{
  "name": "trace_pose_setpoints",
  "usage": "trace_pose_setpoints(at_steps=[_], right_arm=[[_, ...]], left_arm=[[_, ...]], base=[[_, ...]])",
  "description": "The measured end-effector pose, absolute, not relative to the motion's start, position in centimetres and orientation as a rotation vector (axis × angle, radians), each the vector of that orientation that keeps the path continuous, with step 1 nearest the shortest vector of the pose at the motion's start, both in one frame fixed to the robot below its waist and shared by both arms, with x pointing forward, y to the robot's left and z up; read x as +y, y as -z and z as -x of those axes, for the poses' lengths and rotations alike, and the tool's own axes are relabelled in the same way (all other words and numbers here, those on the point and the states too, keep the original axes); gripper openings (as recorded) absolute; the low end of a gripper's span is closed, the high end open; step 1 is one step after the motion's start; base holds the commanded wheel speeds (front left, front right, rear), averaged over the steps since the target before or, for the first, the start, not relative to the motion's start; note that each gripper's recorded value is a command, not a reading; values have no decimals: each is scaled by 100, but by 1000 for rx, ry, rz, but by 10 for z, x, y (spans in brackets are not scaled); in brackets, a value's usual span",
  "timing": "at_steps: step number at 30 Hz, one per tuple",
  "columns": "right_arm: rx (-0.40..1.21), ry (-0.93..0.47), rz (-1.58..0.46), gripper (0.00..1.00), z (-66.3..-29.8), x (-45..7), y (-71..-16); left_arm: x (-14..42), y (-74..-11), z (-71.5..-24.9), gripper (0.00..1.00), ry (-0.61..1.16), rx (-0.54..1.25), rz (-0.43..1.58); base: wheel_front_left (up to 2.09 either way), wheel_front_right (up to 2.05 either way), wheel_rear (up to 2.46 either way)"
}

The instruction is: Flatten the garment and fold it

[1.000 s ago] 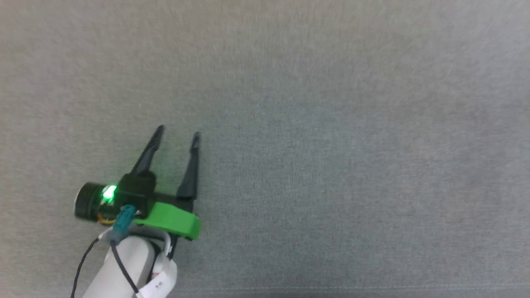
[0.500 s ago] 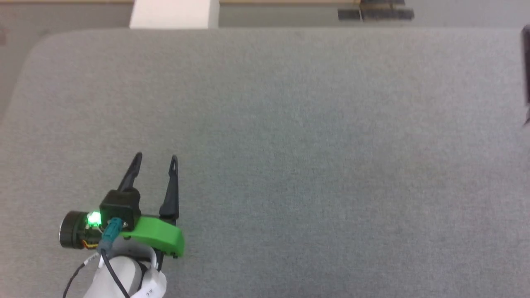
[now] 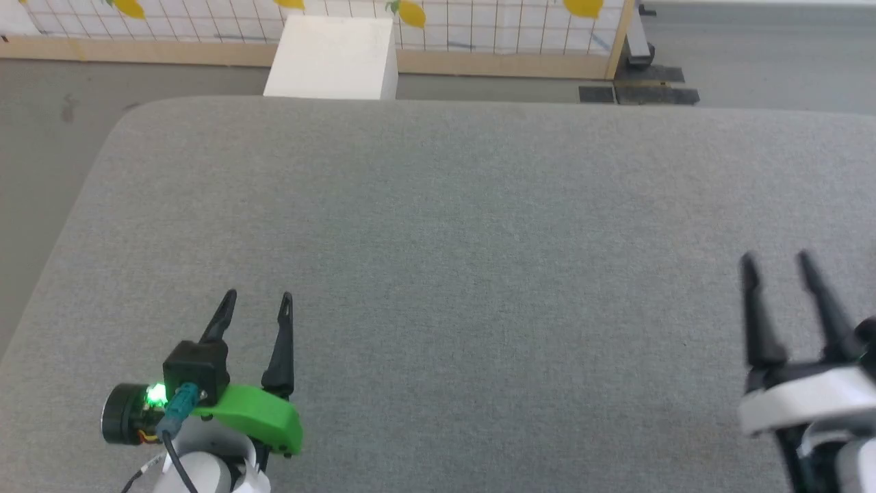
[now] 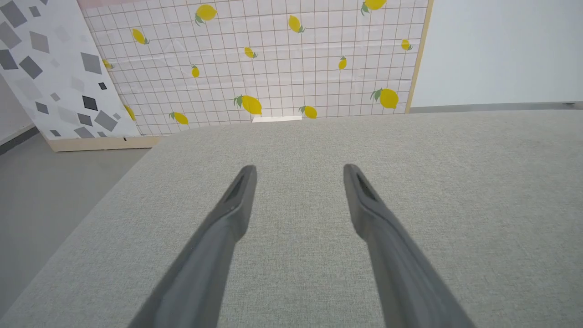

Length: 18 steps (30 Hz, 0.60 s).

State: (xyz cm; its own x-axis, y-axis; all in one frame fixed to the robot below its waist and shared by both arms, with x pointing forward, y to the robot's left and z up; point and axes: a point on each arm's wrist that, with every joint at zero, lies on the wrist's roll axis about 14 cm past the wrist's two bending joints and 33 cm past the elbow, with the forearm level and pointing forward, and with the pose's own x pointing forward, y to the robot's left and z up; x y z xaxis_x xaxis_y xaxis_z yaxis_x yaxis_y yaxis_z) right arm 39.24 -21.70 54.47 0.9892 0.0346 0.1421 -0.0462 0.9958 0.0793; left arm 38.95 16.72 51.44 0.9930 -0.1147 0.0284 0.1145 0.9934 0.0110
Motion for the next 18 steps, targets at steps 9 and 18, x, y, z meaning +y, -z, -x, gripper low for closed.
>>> trace_pose_setpoints(at_steps=[9, 18], right_arm=[[-35, -91, -170, 100, -371, -190, -514], [-27, -103, -166, 100, -370, -186, -512]], left_arm=[[175, -508, -376, 100, 92, -14, -2], [170, -503, -373, 100, 119, 12, 32]], base=[[0, 0, 0], [0, 0, 0]])
